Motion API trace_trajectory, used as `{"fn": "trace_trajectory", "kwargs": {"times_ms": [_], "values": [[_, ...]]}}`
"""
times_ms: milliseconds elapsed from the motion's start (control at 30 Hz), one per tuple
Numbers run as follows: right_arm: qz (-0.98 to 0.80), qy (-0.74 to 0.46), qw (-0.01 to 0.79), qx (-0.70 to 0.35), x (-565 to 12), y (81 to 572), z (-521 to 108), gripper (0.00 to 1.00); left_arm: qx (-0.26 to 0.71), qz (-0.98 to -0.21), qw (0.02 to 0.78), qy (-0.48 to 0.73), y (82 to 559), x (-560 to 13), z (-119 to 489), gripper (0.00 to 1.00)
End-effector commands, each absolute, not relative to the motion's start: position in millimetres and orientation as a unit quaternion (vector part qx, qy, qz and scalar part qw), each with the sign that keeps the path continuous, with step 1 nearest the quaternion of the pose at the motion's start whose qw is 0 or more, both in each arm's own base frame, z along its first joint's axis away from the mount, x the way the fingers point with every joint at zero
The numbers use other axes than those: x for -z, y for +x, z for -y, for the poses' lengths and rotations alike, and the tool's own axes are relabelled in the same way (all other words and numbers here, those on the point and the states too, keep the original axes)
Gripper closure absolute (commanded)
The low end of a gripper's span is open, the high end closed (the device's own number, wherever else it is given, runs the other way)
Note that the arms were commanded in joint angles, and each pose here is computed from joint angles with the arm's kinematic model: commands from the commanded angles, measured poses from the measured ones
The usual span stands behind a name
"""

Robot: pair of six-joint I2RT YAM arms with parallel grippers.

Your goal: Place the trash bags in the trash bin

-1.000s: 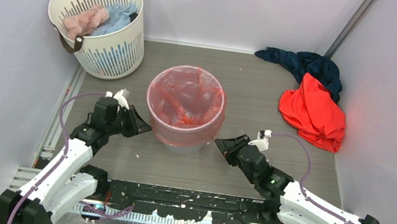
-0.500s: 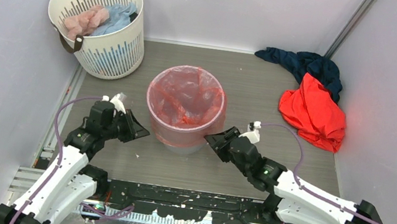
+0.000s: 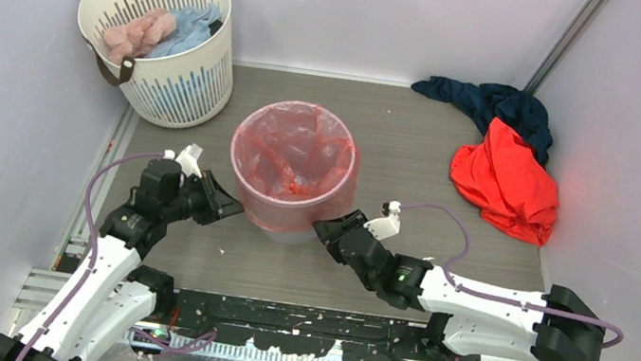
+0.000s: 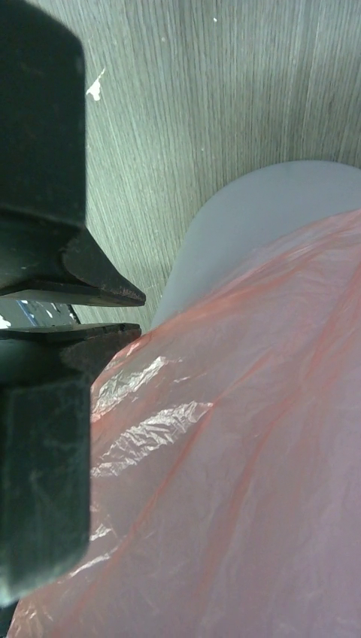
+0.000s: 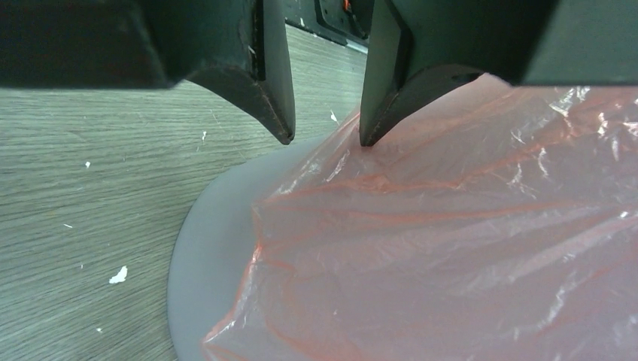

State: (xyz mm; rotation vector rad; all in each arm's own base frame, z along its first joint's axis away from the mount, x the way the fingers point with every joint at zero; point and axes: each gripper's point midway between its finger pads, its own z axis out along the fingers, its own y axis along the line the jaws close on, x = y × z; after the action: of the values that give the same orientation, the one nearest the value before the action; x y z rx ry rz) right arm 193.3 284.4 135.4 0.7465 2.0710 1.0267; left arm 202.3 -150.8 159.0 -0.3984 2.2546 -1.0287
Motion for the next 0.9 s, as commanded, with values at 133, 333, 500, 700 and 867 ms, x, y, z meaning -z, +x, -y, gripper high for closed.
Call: {"fn": "trace_trajectory", "kwargs": {"times_ms": [133, 333, 500, 700, 867], "values": [[-0.749, 0.348, 0.391, -0.406, -150.0, 220.5, -292.2, 0.62, 0.432, -0.825, 0.341, -0.127, 202.6, -195.5, 160.0, 0.84], [-0.759, 0.349, 0.384, -0.392, -125.7, 222.9, -301.6, 0.63, 0.437, -0.824, 0.336, -0.131, 192.0, -189.6, 158.8, 0.84], [-0.772, 0.344, 0.373, -0.383, -104.6, 221.1, -307.5, 0.63, 0.436, -0.826, 0.333, -0.131, 185.7, -186.0, 157.4, 0.84], [-0.785, 0.328, 0.368, -0.375, -99.5, 209.7, -292.1, 0.63, 0.437, -0.824, 0.337, -0.129, 179.6, -191.2, 155.8, 0.84], [-0.791, 0.312, 0.38, -0.364, -118.2, 197.5, -260.2, 0.62, 0.435, -0.823, 0.341, -0.133, 182.1, -188.1, 154.9, 0.84]]}}
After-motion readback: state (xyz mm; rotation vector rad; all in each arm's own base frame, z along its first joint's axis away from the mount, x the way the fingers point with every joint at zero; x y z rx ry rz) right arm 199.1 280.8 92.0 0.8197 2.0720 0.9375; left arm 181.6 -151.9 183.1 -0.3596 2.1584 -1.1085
